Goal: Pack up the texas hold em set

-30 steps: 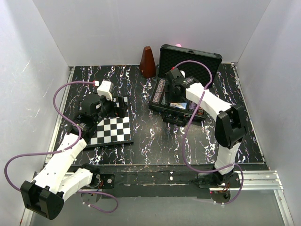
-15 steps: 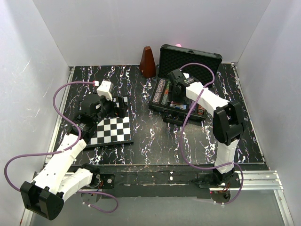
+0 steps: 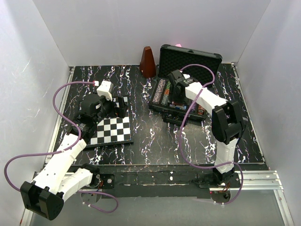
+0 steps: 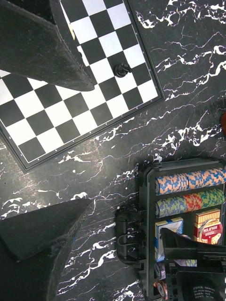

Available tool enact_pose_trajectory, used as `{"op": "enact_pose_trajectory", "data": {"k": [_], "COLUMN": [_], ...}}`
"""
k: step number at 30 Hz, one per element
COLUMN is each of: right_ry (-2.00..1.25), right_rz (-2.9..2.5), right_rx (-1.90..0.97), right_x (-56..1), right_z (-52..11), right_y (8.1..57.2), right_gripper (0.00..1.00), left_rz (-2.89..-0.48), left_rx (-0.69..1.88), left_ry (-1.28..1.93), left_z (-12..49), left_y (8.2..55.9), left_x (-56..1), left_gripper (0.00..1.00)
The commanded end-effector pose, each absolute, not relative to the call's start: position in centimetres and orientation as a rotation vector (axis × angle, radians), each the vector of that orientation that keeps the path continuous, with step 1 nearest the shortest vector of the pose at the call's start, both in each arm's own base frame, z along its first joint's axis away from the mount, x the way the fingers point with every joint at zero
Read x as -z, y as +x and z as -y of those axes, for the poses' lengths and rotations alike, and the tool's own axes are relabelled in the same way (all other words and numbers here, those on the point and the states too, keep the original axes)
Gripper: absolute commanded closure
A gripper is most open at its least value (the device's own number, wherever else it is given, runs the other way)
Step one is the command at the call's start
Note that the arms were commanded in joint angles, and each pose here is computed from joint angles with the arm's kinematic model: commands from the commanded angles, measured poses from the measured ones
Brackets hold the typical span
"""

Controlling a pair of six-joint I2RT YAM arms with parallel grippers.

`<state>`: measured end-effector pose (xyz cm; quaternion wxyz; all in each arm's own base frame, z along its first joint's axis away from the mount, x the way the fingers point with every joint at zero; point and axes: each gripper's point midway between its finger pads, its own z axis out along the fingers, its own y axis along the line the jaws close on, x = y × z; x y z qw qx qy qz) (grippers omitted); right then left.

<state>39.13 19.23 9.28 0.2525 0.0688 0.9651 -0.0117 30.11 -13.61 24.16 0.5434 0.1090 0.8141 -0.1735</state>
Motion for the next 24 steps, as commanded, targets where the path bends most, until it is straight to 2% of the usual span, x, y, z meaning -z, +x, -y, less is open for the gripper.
{"op": "enact_pose_trajectory", "data": {"k": [1,8,17,21,24], "right_ry": [0.239,0.282,0.301,0.310,0.314], "right_rz": [-2.627,-2.627,-2.636,-2.636,-2.637], "right_rx": [0.097,0.124,0.155,0.154,0.142], "right_x": [-8.80,-8.37,-7.95,-7.96,-8.18], "right_z": [-18.23,-17.85,-17.53,-17.45,-17.55], "right_y": [39.25,39.31,39.28,39.33,39.35], "right_gripper": [0.57,0.54,0.20,0.14,0.13], "left_rz": [-1.892,-1.890,-1.890,-1.892,-1.892], "left_rx": [0.426,0.426,0.425,0.426,0.426], "left_ry": [0.259,0.259,0.258,0.259,0.259], "left_z": [13.68,13.68,13.65,13.68,13.68], "left_y": [29.92,29.93,29.90,29.91,29.91], "left_x": [-25.37,-25.44,-25.45,-25.41,-25.41], "left_gripper": [0.02,0.02,0.02,0.02,0.02]}}
